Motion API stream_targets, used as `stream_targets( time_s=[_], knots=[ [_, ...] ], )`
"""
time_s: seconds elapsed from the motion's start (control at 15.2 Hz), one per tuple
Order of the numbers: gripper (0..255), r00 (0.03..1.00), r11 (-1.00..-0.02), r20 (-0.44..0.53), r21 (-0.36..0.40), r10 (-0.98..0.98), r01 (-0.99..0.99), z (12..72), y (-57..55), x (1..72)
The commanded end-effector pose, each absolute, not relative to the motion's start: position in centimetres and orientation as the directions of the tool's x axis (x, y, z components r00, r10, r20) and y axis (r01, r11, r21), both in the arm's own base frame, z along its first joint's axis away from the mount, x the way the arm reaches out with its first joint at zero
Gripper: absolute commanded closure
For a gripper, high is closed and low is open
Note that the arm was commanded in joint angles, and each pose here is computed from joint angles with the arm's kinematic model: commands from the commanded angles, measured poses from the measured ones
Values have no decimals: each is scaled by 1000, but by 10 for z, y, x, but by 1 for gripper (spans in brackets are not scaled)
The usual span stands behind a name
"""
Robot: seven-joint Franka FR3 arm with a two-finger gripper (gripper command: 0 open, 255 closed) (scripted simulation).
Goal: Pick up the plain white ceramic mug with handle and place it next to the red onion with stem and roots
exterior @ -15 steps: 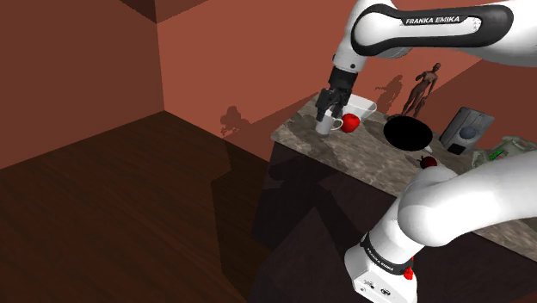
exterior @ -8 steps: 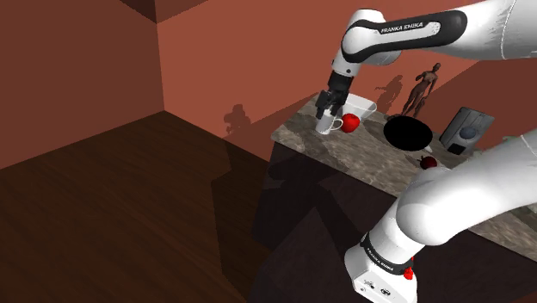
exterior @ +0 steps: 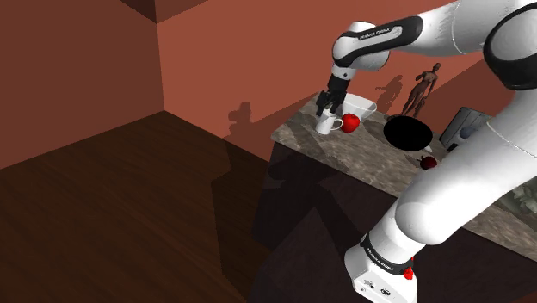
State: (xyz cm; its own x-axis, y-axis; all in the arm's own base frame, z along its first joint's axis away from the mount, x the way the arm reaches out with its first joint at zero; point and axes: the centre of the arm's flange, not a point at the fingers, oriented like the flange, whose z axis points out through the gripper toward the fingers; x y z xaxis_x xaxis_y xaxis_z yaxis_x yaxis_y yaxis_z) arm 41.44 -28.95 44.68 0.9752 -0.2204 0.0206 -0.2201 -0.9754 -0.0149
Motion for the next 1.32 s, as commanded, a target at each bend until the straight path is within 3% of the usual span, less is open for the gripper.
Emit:
stream_targets(
  time_s=[0.0,0.66,1.25],
  knots=[
    [0,973,-974,29,-9,-228,-227,437,-313,422],
    [0,962,-964,68,12,-264,-266,402,-429,458],
    [0,962,-964,69,13,-265,-267,362,-432,462]
  ],
)
